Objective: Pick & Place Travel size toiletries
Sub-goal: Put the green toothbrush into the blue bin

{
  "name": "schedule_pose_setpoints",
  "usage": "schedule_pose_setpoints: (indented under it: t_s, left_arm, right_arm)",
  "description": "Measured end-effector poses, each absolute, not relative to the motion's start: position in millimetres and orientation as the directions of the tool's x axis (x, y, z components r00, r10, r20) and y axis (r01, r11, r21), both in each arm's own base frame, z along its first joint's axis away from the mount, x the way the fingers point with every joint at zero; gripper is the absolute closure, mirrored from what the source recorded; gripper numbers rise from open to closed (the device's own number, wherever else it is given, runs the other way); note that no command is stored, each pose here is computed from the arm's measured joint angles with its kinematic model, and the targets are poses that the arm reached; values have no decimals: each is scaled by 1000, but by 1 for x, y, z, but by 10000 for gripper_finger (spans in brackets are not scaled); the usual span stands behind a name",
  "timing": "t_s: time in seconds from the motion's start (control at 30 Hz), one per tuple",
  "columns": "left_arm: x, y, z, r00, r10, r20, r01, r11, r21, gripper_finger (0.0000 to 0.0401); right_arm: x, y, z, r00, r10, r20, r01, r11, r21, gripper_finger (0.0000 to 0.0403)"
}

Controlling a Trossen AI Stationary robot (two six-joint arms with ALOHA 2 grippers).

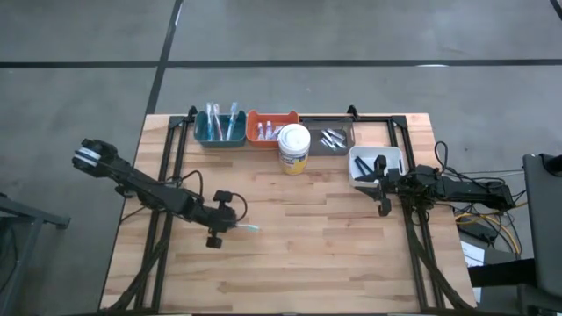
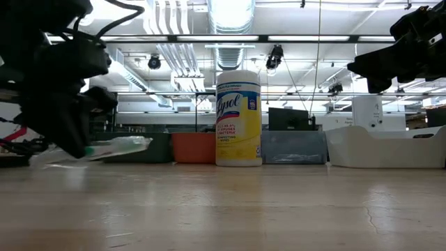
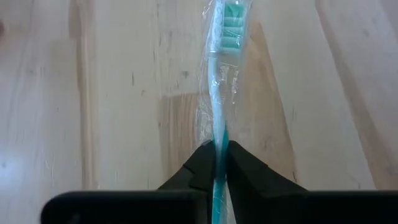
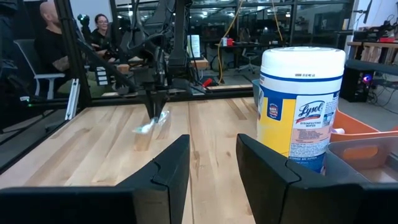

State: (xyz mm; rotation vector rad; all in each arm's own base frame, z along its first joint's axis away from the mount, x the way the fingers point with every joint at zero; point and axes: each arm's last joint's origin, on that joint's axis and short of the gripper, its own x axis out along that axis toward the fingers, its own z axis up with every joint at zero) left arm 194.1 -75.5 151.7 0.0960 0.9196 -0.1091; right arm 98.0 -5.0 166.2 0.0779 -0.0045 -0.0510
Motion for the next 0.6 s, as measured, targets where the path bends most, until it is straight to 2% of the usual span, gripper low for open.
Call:
schedule_pose_setpoints:
  t_s: [0.17, 0.3, 0.6]
  left_arm:
    - [196, -76, 154, 624, -62, -779, 132, 991, 26, 380]
    - [199, -78, 156, 653, -72, -754, 118, 993, 8, 373]
    - [211, -79, 168, 787, -13, -616, 54, 997, 48, 374]
  right_arm:
    - [98, -5, 166, 999, -51, 3, 51, 996, 78, 273]
    - [98, -5, 166, 999, -52, 3, 51, 996, 78, 273]
    - [98, -5, 166, 999, -52, 2, 51, 996, 78, 273]
